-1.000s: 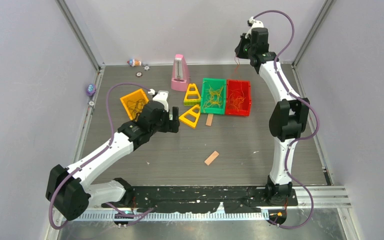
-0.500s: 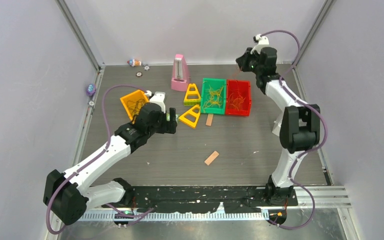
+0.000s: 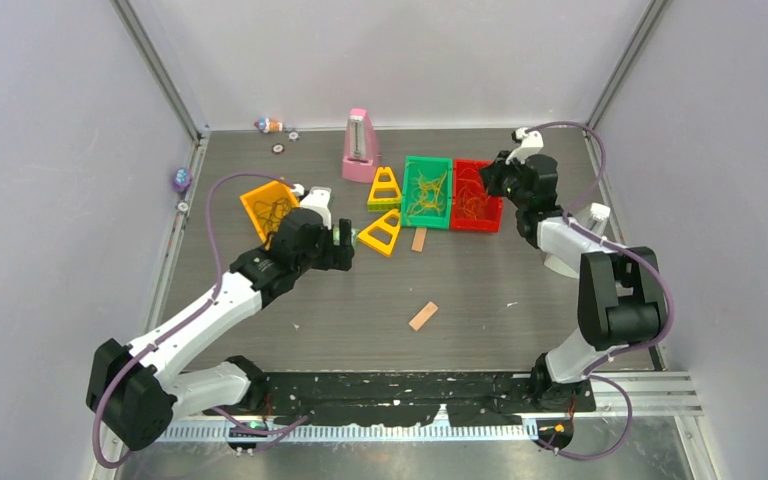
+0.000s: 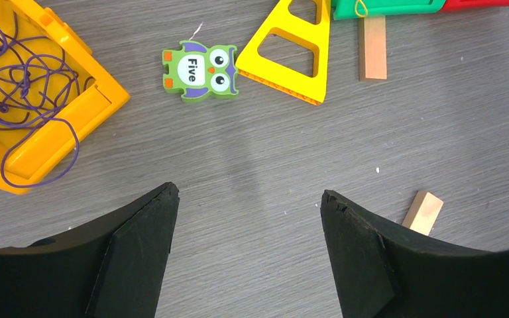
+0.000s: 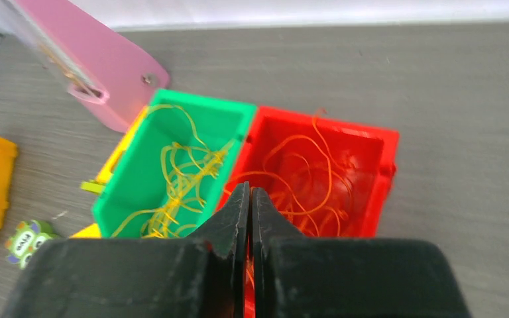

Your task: Untangle the cables

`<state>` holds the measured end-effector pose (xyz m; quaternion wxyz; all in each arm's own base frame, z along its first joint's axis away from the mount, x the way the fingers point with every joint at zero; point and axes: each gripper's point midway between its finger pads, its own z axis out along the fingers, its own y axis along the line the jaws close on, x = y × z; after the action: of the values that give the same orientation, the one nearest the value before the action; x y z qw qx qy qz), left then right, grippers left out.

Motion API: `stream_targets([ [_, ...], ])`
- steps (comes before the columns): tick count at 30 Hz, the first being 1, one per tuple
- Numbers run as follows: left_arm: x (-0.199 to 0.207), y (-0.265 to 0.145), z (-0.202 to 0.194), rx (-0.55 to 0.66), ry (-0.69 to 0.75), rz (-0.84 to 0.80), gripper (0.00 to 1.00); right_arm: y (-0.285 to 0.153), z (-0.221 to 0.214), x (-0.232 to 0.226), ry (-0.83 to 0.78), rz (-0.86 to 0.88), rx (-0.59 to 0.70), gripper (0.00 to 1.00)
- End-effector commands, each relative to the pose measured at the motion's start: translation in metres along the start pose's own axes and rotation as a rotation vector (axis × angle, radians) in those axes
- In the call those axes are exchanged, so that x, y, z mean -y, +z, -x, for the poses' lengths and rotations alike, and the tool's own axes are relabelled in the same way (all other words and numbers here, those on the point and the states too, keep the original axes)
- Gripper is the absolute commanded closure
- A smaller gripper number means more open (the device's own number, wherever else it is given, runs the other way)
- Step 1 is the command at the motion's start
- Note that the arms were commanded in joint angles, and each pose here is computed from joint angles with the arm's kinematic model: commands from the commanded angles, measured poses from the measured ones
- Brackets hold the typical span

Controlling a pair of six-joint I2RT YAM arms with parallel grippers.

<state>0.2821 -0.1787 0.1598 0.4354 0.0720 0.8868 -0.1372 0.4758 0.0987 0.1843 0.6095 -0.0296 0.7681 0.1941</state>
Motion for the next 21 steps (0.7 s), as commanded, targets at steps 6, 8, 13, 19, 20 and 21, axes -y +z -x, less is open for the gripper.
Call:
stream_targets([
  [6, 0.000, -0.008, 0.008, 0.056, -0.007, -0.018, 0.20, 0.013, -0.072, 0.053, 0.105, -0.297, -0.333, 0.95],
  [8, -0.001, -0.009, 0.009, 0.059, -0.006, -0.015, 0.20, 0.016, -0.088, 0.053, 0.101, -0.328, -0.436, 0.95],
  [13, 0.000, -0.010, 0.009, 0.060, -0.010, -0.020, 0.20, 0.024, -0.110, 0.053, 0.056, -0.414, -0.587, 0.95],
  [19, -0.006, -0.011, 0.001, 0.048, -0.014, -0.004, 0.20, 0.024, -0.138, 0.055, -0.013, -0.489, -0.759, 0.95],
  [20, -0.008, -0.011, 0.000, 0.049, -0.017, 0.004, 0.20, 0.022, -0.136, 0.054, -0.016, -0.491, -0.751, 0.94],
  [21, -0.009, -0.011, -0.003, 0.048, -0.018, 0.009, 0.20, 0.023, -0.131, 0.053, -0.018, -0.488, -0.731, 0.93],
])
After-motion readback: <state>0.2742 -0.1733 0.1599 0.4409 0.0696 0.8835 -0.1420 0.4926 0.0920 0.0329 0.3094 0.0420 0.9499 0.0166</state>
